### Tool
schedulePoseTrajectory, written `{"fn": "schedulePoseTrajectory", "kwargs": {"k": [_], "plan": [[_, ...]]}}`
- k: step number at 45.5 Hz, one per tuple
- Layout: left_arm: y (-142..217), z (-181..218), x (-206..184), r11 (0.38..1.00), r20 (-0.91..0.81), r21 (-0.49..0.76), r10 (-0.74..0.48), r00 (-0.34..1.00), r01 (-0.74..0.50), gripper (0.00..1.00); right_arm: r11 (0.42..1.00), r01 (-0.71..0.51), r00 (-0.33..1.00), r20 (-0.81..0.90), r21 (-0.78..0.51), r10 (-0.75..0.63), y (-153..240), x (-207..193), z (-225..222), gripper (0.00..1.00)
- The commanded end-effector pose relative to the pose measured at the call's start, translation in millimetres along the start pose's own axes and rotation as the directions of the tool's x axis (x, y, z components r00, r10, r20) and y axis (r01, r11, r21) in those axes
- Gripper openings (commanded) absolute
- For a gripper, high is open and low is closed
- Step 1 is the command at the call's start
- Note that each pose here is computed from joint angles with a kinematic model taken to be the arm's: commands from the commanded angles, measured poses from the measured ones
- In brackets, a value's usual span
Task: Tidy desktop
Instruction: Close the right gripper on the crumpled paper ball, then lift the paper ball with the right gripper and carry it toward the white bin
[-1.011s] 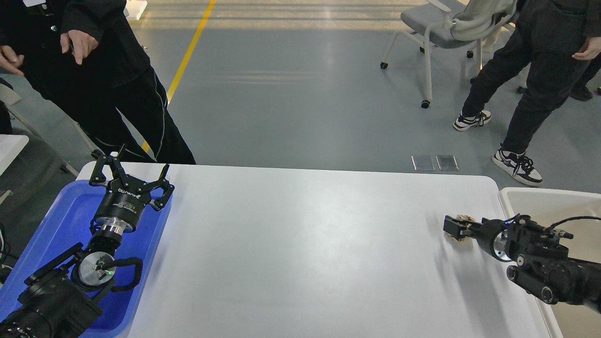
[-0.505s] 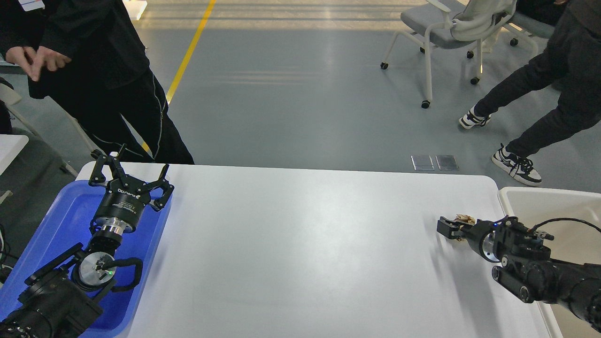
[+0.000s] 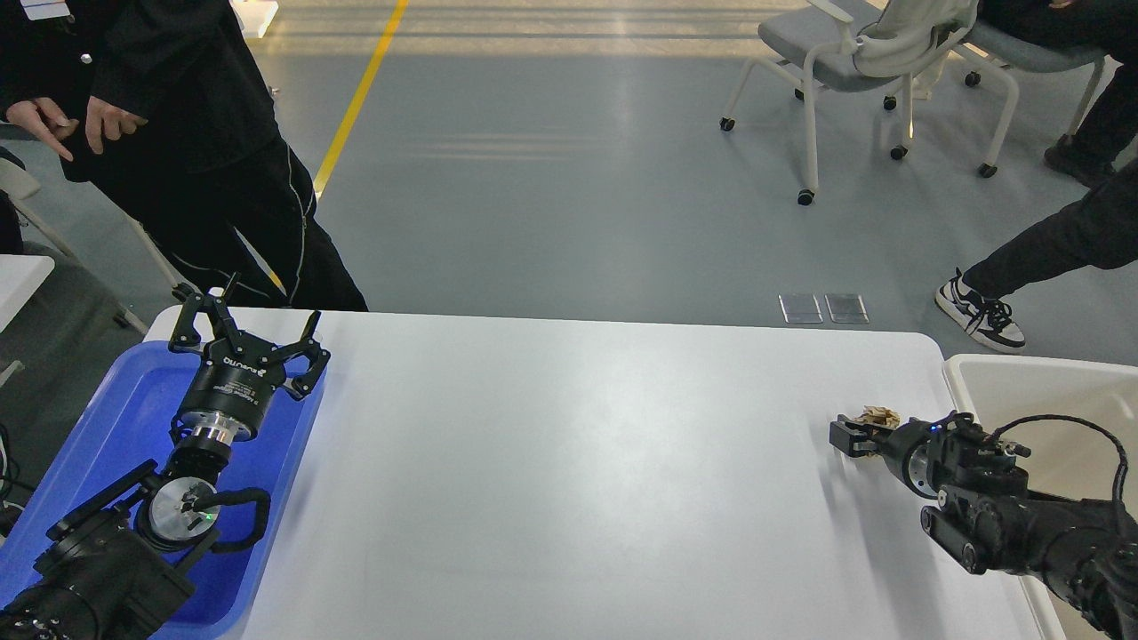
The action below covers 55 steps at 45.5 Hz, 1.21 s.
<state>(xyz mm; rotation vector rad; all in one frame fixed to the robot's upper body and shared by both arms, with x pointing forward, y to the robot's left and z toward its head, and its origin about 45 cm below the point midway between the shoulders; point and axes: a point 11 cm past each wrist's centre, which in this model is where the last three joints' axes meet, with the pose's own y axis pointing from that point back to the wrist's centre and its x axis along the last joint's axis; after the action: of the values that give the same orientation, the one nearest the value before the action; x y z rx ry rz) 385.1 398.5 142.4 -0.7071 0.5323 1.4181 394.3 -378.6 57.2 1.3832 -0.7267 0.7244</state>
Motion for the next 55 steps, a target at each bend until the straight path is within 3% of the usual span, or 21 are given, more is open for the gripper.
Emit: {"fn": "schedulePoseTrajectory", "kwargs": {"k": [1,12,22,37,43,55], "plan": [[0,0,0,1.000,0.000,0.000,0.000,1.000,0.000,1.00,1.000,0.002,0.999,-0.034,-0.005,-0.002,0,-2,0,1.00],[0,0,0,1.000,0.000,0.000,0.000,1.000,0.000,1.00,1.000,-0.006,1.000,-0.005,0.002,0.006,-1,-3,-7,0.97],[0,0,0,1.000,-0.001,-0.001,0.000,1.000,0.000,1.00,1.000,0.003,1.000,0.024,-0.005,-0.003,-1,-6,-6,0.81],[0,0,0,1.000,0.000,0.000,0.000,1.000,0.000,1.00,1.000,0.005,1.000,0.000,-0.031,-0.005,0,-5,4,0.17],[0,0,0,1.000,0.000,0.000,0.000,1.000,0.000,1.00,0.999,0.017,0.999,-0.033,-0.030,-0.018,0,-9,5,0.01],[0,0,0,1.000,0.000,0.000,0.000,1.000,0.000,1.00,0.999,0.031,1.000,0.002,-0.033,-0.031,0,-9,7,0.00]]}}
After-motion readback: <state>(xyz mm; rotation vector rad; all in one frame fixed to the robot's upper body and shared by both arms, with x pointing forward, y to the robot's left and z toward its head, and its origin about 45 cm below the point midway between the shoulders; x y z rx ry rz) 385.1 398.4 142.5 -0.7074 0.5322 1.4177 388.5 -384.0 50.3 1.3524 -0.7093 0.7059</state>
